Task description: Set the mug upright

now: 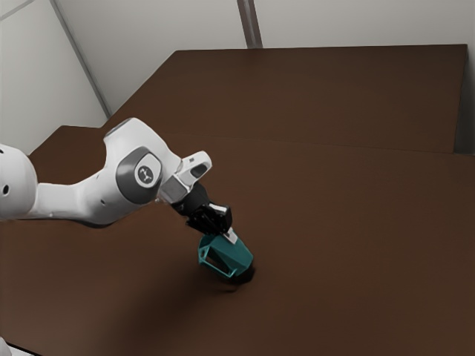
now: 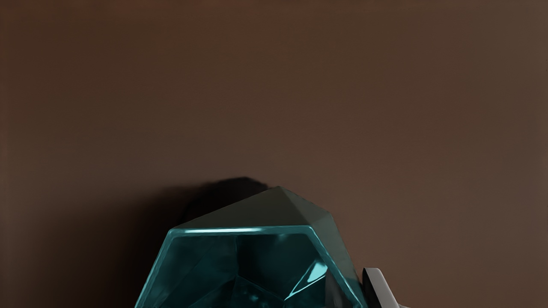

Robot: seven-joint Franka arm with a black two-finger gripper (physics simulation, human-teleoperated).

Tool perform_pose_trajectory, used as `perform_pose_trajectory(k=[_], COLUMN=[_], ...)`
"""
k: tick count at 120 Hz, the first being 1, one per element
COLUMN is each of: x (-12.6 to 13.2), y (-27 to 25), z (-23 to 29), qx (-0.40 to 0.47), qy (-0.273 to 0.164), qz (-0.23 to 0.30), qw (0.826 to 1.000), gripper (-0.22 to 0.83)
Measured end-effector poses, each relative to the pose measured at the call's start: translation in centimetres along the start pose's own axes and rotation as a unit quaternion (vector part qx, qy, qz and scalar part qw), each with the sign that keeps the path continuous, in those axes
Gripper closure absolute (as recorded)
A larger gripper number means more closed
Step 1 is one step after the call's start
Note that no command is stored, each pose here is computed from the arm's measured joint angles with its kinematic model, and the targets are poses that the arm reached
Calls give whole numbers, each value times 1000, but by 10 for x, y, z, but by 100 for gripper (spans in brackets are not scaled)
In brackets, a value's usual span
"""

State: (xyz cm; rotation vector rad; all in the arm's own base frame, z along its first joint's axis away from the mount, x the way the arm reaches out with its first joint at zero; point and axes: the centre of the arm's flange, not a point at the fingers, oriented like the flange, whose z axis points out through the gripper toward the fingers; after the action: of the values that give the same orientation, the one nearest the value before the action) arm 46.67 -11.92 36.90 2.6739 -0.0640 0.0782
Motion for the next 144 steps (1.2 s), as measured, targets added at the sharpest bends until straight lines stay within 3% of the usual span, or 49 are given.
perform_pose_trajectory(k=[19,32,42,94,144], x=[52,94,109,105,104], y=[1,-20,-37,-65,-74], z=[-44,-62,-66,-47,-42], qx=[84,156,195,243,242], qy=[16,22,15,-41,-56], qz=[59,69,68,34,-2], qw=[995,985,978,969,969], gripper=[77,78,78,78,78])
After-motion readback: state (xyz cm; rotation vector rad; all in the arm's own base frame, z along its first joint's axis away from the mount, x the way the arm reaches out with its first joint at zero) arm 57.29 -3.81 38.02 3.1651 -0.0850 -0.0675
